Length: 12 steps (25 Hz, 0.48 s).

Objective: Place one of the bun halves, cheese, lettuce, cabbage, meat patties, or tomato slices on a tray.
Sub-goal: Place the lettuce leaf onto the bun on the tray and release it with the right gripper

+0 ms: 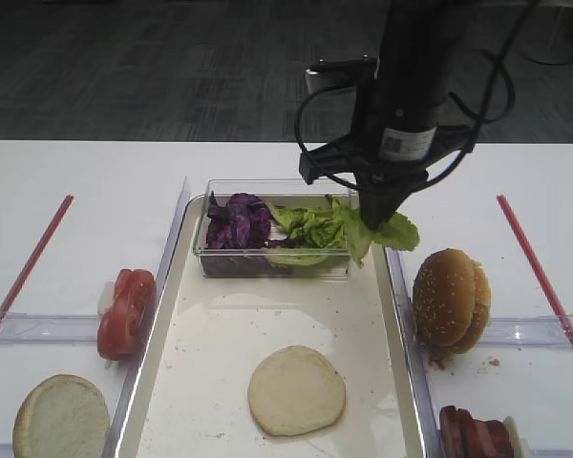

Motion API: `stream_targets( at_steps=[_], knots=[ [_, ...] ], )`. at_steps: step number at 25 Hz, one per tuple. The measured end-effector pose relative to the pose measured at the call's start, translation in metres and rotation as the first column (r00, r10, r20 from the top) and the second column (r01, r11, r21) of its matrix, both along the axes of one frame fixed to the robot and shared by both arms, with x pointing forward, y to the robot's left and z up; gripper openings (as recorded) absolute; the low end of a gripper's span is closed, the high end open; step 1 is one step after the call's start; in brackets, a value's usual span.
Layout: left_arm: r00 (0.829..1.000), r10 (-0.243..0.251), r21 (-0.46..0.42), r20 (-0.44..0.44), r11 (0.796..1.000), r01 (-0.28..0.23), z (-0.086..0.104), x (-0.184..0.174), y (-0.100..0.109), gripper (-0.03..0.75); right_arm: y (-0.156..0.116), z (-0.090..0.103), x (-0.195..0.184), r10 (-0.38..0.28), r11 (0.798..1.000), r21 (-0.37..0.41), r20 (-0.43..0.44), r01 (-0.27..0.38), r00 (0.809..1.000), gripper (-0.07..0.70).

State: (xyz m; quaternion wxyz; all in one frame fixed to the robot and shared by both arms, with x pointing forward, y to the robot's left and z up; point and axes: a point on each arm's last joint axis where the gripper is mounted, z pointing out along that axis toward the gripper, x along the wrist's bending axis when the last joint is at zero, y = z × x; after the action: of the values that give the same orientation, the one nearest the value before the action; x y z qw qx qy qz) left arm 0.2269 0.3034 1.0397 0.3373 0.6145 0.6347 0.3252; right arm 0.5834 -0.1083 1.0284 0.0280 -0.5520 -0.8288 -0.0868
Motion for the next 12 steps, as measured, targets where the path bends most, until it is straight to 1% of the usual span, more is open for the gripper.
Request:
stream_targets(
  at_steps=[6,12],
  knots=[
    [1.000,0.000,0.000,0.000,1.000,0.000,0.000,0.000,0.000,0.597,-0.013,-0.004,-0.025,0.001,1.000,-0.017,-0.040,-0.002,0.999,0.056],
    [1.000,0.000,0.000,0.000,1.000,0.000,0.000,0.000,0.000,0.597,-0.016,-0.007,-0.033,0.003,1.000,-0.015,-0.051,-0.004,0.999,0.056]
  ],
)
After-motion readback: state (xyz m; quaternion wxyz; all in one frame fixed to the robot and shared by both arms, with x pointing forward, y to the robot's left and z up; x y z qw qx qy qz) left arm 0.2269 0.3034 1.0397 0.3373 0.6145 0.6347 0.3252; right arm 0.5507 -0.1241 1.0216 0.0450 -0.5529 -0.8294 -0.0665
